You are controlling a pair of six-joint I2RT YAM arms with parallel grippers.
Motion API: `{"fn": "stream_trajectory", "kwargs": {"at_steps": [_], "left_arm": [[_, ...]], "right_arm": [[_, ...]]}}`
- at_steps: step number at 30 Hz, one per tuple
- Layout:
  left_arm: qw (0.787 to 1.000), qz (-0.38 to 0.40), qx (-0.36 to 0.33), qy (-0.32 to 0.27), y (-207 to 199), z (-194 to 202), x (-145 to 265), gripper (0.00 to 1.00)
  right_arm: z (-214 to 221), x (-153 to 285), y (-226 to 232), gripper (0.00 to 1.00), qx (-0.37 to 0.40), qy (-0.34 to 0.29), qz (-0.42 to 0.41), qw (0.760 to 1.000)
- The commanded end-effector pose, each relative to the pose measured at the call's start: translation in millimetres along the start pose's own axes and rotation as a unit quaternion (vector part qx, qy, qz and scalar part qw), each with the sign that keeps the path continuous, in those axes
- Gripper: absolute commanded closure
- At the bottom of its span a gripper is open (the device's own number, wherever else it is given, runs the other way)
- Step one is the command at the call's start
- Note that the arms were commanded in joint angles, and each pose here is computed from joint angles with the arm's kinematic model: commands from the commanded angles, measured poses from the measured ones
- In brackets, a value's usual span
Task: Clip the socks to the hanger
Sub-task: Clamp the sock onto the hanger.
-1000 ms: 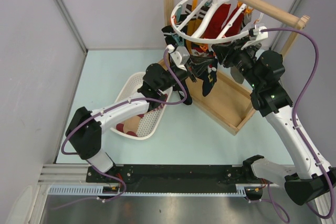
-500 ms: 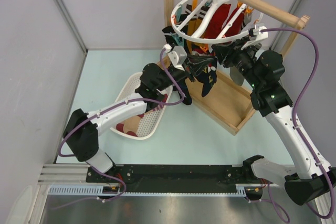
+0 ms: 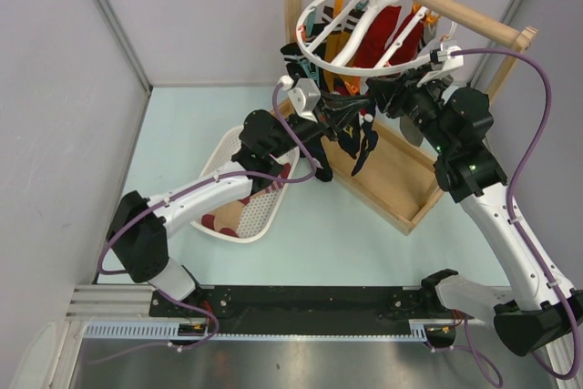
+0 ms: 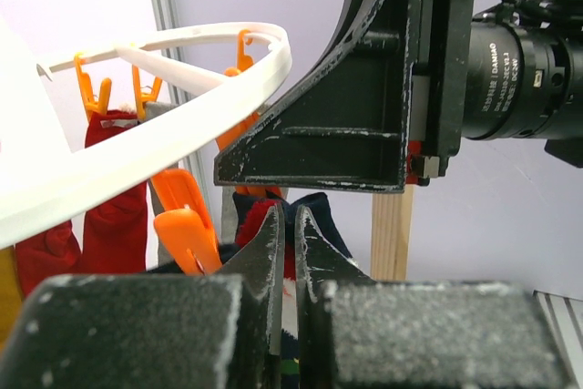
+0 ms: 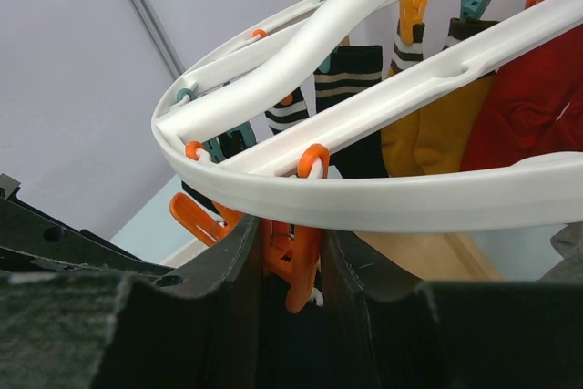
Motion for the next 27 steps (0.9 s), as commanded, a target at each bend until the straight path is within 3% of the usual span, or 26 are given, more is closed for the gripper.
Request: {"fn": "stream_trajectory", "kwargs": {"at_steps": [1,11,15,24,27], "left_arm": [[0.997,0.007,-0.018,-0.079,-1,-64,-1,1.0],[0.998,0.011,-0.004,-0.06,-2,-52,-4,0.97],[0.999,0.01,0.0,-0.051,-1,-47,-6,0.92],[0.999,0.001,0.009,-0.049,-1,-63,-2,0.48],[0.999,-0.001,0.012,-0.044,-4,-74,5,0.29]], "right_arm": [[-21,4,10,1.0,0.007,-0.029,-0.017,0.999],[-32,15,16,0.42,0.008,-0.047,-0.023,0.999],[-36,22,18,0.31,0.006,-0.053,-0.022,0.998],[-50,54,23,0.18,0.029,-0.071,-0.014,0.997],[-50,65,22,0.15,0.035,-0.068,-0.005,0.997]]}}
Point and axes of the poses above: each gripper's point midway between its finger pads, its own x axis back along the fingers, its own y axis along the line the jaws close on, z = x × y, the point moved 4 cm from there along x, back along the fingers, and after that the axes turned 6 degrees about -x, right-handed, at the moved point
